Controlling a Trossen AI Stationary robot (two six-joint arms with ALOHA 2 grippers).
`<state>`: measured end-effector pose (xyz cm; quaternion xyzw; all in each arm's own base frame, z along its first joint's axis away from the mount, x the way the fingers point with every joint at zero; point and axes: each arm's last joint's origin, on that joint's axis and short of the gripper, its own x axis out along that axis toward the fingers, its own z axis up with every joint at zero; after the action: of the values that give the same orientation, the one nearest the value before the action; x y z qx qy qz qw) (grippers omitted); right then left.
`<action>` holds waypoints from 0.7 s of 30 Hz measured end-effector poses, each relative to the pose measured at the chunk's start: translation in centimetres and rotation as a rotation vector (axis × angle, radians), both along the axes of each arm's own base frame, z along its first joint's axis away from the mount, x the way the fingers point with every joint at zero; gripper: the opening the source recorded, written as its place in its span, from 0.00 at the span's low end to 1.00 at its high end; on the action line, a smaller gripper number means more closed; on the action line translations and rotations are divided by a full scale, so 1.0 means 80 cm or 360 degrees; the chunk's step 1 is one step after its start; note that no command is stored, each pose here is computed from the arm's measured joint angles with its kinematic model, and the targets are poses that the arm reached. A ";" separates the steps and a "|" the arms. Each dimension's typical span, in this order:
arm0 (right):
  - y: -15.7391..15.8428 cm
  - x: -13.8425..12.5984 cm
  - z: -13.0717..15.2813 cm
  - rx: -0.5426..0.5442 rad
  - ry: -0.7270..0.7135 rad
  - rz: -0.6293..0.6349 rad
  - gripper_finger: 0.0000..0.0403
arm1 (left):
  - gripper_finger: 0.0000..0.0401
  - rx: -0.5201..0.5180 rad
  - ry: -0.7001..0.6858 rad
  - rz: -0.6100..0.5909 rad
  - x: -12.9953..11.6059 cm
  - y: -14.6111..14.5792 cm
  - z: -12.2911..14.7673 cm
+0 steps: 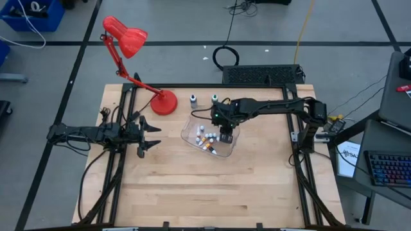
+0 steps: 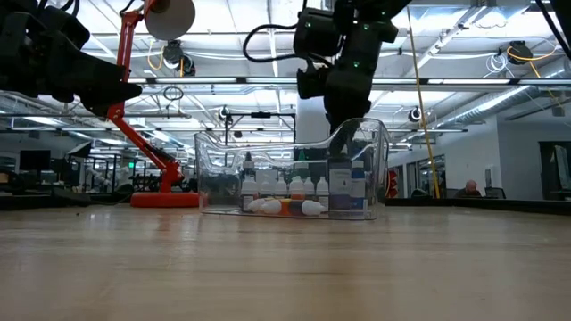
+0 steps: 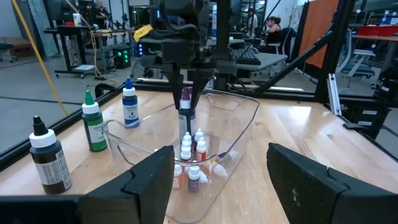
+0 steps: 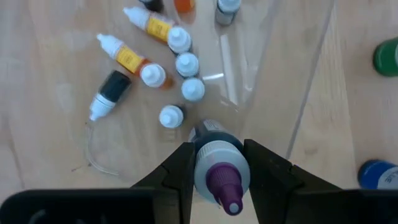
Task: Pick & Place food coloring
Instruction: Put the big purple food coloring bottle in the transparent bin, then put the big blue food coloring bottle in the transparent bin
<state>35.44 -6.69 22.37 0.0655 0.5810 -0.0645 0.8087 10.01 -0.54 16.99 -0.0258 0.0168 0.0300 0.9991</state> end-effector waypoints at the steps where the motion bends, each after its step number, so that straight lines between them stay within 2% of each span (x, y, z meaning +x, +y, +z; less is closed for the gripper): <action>1: 0.000 -0.001 -0.003 0.0001 0.0007 -0.0001 0.26 | 0.63 0.0000 0.0000 0.0001 0.000 0.000 0.000; 11: 0.003 -0.003 -0.007 -0.0010 -0.0052 -0.0008 0.26 | 0.63 0.0000 0.0001 0.0001 0.000 0.000 0.000; 13: 0.005 -0.003 -0.003 -0.0013 -0.0082 -0.0007 0.35 | 0.63 0.0000 0.0000 0.0000 0.000 0.000 0.000; 17: 0.011 -0.006 0.016 -0.0076 -0.0173 -0.0004 0.59 | 0.63 0.0000 0.0000 0.0000 0.000 0.000 0.000; 21: 0.014 -0.013 0.036 -0.0249 -0.0234 -0.0068 0.73 | 0.63 0.0000 0.0000 0.0000 0.000 0.000 0.000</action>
<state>34.41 -5.54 25.25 0.0191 0.5117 -0.1219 0.8503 10.01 -0.53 17.00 -0.0259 0.0169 0.0302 0.9991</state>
